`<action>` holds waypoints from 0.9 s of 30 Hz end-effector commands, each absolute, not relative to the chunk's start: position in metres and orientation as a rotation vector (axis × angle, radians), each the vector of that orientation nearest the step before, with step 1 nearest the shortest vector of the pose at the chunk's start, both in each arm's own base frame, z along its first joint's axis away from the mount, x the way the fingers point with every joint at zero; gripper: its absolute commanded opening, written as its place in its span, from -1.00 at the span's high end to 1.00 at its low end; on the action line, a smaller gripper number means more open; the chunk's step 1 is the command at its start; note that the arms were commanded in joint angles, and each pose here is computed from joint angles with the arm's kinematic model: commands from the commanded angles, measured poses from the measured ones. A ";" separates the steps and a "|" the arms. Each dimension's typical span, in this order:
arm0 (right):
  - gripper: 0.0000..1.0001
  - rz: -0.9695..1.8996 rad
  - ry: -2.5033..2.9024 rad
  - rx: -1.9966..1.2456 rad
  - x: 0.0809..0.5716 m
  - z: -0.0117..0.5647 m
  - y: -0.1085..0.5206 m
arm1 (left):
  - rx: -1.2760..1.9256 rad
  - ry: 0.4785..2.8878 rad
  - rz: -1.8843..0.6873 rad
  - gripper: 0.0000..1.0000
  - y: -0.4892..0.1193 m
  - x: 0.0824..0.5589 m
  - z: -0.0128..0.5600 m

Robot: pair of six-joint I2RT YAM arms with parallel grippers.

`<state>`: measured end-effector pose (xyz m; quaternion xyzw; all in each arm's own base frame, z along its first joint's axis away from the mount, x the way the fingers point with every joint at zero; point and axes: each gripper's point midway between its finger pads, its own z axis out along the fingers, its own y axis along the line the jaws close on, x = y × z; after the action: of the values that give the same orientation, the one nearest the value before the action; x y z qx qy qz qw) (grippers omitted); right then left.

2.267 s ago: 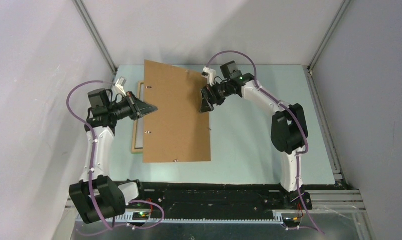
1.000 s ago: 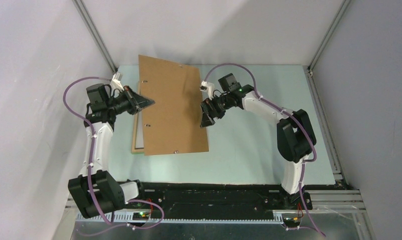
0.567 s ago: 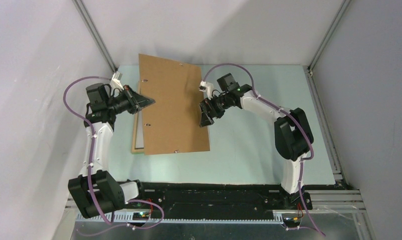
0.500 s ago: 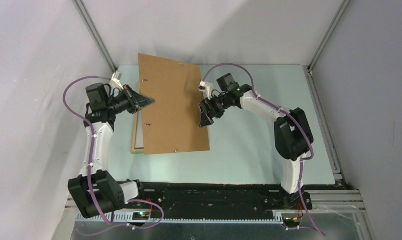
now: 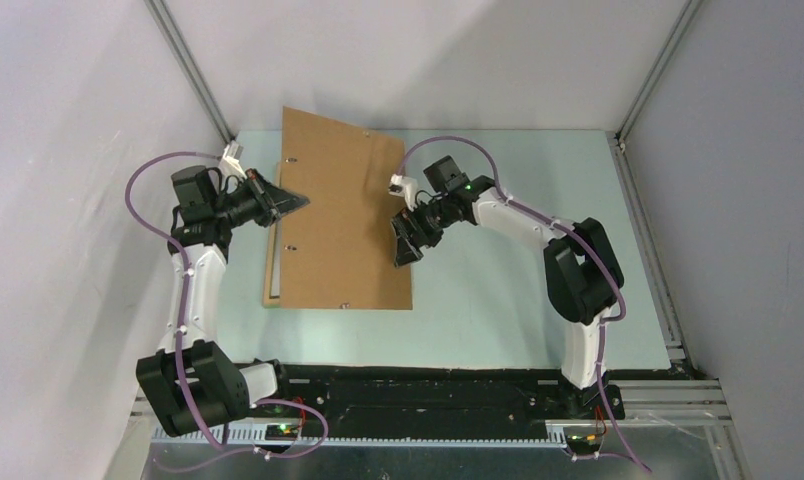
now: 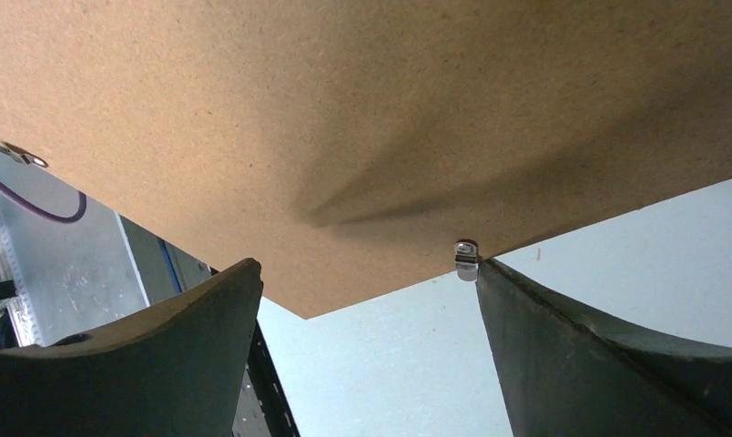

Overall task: Put the photo into the frame
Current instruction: Adjust the photo frame item.

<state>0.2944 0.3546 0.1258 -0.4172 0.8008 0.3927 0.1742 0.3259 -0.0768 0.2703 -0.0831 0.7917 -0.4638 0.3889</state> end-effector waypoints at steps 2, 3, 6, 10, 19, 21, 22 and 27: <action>-0.83 1.127 2.214 -1.224 0.279 0.143 0.356 | -0.140 1.918 -1.167 1.00 -0.079 0.332 0.304; -0.83 1.124 2.219 -1.226 0.278 0.142 0.355 | -0.141 1.916 -1.165 1.00 -0.078 0.332 0.304; -0.82 1.119 2.233 -1.235 0.274 0.139 0.352 | -0.144 1.914 -1.163 1.00 -0.078 0.333 0.303; -0.82 1.107 2.237 -1.262 0.268 0.138 0.348 | -0.135 1.909 -1.169 1.00 -0.079 0.333 0.304; -0.81 0.944 2.254 -1.069 0.315 0.162 0.319 | -0.070 1.912 -1.231 1.00 -0.085 0.326 0.300; -0.82 0.931 2.238 -1.020 0.327 0.173 0.312 | -0.072 1.912 -1.257 1.00 -0.085 0.324 0.297; -0.81 0.926 2.237 -0.985 0.333 0.178 0.306 | -0.060 1.896 -1.262 1.00 -0.084 0.324 0.299; -0.81 0.952 2.208 -0.861 0.358 0.191 0.297 | -0.084 1.880 -1.287 1.00 -0.081 0.324 0.294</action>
<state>0.3348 0.2972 0.1485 -0.3467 0.8423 0.3426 0.2300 0.3282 -0.0782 0.2729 -0.0678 0.7735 -0.4882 0.3985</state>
